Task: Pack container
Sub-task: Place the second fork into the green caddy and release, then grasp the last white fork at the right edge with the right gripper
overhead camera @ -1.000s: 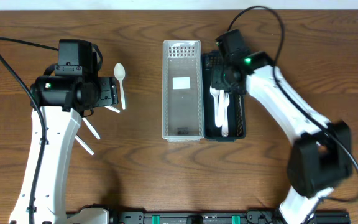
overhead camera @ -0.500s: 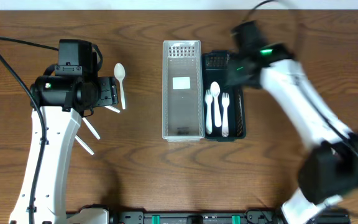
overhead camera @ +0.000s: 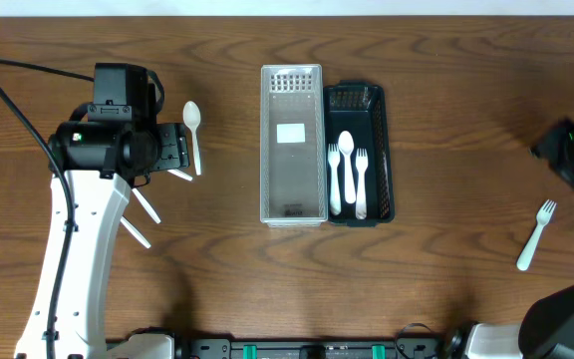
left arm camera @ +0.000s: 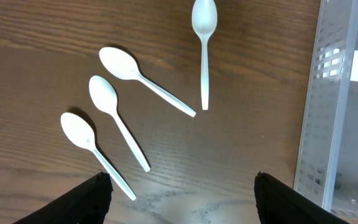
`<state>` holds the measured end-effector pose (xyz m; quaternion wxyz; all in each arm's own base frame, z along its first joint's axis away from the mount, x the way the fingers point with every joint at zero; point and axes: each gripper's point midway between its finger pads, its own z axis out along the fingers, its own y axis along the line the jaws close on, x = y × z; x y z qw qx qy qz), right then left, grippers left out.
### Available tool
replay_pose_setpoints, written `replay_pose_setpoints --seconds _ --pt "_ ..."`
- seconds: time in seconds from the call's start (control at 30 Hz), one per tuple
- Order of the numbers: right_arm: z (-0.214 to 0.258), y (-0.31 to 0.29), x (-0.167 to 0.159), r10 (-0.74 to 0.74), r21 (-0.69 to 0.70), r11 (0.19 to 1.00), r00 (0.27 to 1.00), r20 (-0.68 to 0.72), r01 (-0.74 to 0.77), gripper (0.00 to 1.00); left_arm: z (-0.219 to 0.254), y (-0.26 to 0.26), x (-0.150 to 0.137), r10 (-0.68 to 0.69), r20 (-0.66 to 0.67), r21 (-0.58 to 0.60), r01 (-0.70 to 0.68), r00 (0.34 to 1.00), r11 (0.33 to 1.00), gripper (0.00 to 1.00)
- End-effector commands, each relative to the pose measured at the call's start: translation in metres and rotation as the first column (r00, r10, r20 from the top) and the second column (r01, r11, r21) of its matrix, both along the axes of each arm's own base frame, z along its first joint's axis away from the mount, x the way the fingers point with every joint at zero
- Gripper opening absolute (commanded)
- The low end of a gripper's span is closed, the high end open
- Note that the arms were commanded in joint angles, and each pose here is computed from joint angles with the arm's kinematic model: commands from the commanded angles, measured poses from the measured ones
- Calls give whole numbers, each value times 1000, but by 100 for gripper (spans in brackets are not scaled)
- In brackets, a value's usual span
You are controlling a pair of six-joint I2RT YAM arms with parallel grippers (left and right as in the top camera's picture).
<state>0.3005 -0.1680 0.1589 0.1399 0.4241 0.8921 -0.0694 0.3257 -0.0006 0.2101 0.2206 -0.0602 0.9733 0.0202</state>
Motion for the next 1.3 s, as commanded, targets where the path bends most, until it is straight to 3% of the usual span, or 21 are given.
replay_pose_setpoints --seconds 0.0,0.2,0.4,1.03,1.1,1.2,1.27 --pt "-44 -15 -26 -14 37 999 997 -74 17 68 7 3 1 9 19 9 -9 1000 1000 76" --pt "-99 -38 -55 36 22 999 993 -111 -34 78 7 3 1 9 19 9 -9 1000 1000 76" --pt "-125 -34 -53 15 105 994 1000 -13 -14 72 7 3 1 9 19 8 -10 1000 1000 76" --pt "-192 -27 -59 13 190 982 995 -99 6 71 7 3 1 9 19 8 -10 1000 1000 76" --pt "-194 -26 -59 13 194 981 995 -102 7 68 7 3 1 9 19 8 -10 1000 1000 76" --pt "-194 -24 -58 16 205 979 995 -95 4 52 7 3 1 10 19 9 -10 1000 1000 76" --pt "-194 -22 -59 11 214 977 995 -98 10 47 7 3 2 10 20 9 -10 1000 1000 76"
